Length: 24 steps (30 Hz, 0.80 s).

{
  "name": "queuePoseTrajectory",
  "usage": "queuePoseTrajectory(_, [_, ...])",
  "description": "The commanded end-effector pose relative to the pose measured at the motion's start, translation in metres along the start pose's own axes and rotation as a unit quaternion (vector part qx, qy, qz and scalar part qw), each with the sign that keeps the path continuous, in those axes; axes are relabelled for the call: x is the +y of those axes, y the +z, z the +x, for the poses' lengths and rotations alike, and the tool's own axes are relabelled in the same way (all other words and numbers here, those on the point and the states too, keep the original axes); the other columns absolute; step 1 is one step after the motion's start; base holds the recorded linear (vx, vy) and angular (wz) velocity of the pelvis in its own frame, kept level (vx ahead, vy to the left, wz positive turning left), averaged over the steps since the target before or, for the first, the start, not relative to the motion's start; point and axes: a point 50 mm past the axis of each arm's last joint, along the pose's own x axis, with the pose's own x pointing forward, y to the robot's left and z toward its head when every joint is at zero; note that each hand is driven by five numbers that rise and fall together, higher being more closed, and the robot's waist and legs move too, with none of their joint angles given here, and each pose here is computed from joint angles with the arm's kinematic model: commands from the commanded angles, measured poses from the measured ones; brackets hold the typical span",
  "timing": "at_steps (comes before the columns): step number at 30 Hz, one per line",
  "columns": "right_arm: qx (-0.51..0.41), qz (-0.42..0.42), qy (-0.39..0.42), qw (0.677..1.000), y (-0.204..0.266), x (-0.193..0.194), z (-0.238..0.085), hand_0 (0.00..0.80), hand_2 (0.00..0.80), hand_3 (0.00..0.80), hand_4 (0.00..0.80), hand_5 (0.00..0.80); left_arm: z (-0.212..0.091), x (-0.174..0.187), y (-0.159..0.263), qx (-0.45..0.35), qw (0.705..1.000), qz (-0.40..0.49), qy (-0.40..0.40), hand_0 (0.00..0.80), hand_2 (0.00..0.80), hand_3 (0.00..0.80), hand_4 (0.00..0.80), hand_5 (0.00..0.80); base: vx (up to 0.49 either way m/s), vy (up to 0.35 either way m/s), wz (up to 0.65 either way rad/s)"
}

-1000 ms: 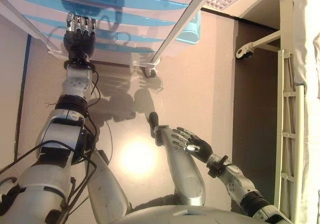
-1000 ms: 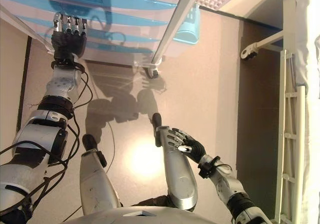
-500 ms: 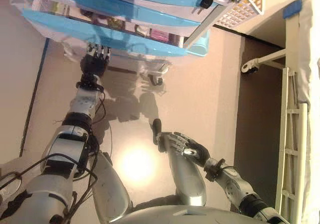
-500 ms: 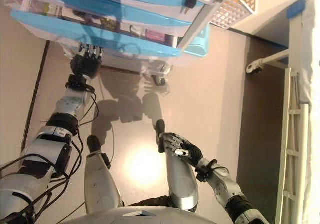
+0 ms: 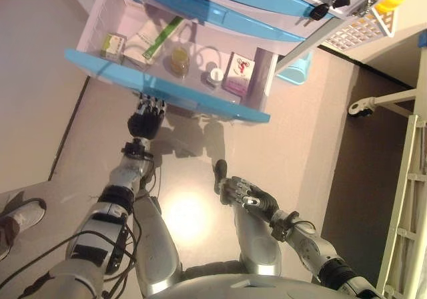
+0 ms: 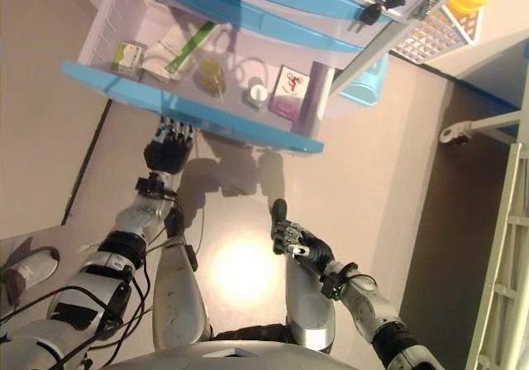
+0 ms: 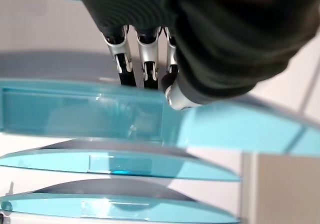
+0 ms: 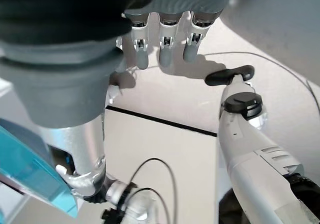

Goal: Open the drawer and pick up the medicine

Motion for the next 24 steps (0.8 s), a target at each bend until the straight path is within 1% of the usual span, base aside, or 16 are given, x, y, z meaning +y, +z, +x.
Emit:
queuePoseTrajectory(1, [0.059, 0.041, -0.007, 0.997, -0.044, 0.014, -0.018, 0.0, 0.0, 0.0, 0.0, 0.0, -0.048, 0.021, 0.0, -0.02, 0.999, -0.01, 0.035, 0.8, 0.8, 0.8, 0.8, 0.8, -0.012, 0.049, 0.18])
queuePoseTrajectory(7, [0.058, 0.039, -0.015, 0.997, -0.04, 0.009, -0.022, 0.0, 0.0, 0.0, 0.0, 0.0, -0.105, 0.043, -0.008, -0.041, 0.993, -0.038, 0.109, 0.8, 0.8, 0.8, 0.8, 0.8, -0.014, 0.037, 0.11])
queuePoseTrajectory(10, [0.061, 0.037, -0.019, 0.997, -0.04, 0.005, -0.024, 0.0, 0.0, 0.0, 0.0, 0.0, -0.123, 0.049, -0.007, -0.042, 0.989, -0.044, 0.136, 0.8, 0.8, 0.8, 0.8, 0.8, -0.013, 0.037, 0.15])
queuePoseTrajectory(13, [0.063, 0.033, -0.022, 0.997, -0.039, 0.002, -0.024, 0.0, 0.0, 0.0, 0.0, 0.0, -0.133, 0.052, -0.007, -0.043, 0.985, -0.053, 0.157, 0.8, 0.8, 0.8, 0.8, 0.8, -0.014, 0.037, 0.11])
queuePoseTrajectory(16, [0.06, 0.032, -0.028, 0.997, -0.039, -0.001, -0.025, 0.0, 0.0, 0.0, 0.0, 0.0, -0.148, 0.057, -0.009, -0.054, 0.978, -0.07, 0.19, 0.8, 0.8, 0.8, 0.8, 0.8, -0.01, 0.026, 0.04])
queuePoseTrajectory(18, [0.058, 0.033, -0.033, 0.997, -0.039, -0.003, -0.025, 0.0, 0.0, 0.0, 0.0, 0.0, -0.159, 0.061, -0.011, -0.053, 0.968, -0.082, 0.231, 0.8, 0.8, 0.8, 0.8, 0.8, -0.004, 0.023, 0.08])
queuePoseTrajectory(19, [0.057, 0.035, -0.036, 0.997, -0.04, -0.004, -0.024, 0.0, 0.0, 0.0, 0.0, 0.0, -0.165, 0.064, -0.012, -0.05, 0.962, -0.084, 0.255, 0.383, 0.383, 0.383, 0.383, 0.383, 0.002, 0.02, 0.1])
queuePoseTrajectory(20, [0.057, 0.035, -0.036, 0.997, -0.04, -0.004, -0.024, 0.0, 0.0, 0.0, 0.0, 0.0, -0.166, 0.065, -0.013, -0.05, 0.959, -0.086, 0.264, 0.0, 0.0, 0.0, 0.0, 0.0, 0.007, 0.026, 0.09])
queuePoseTrajectory(24, [0.053, 0.044, -0.046, 0.997, -0.042, -0.009, -0.024, 0.0, 0.0, 0.0, 0.0, 0.0, -0.178, 0.074, -0.009, -0.054, 0.934, -0.082, 0.342, 0.0, 0.0, 0.0, 0.0, 0.0, 0.009, 0.036, 0.09])
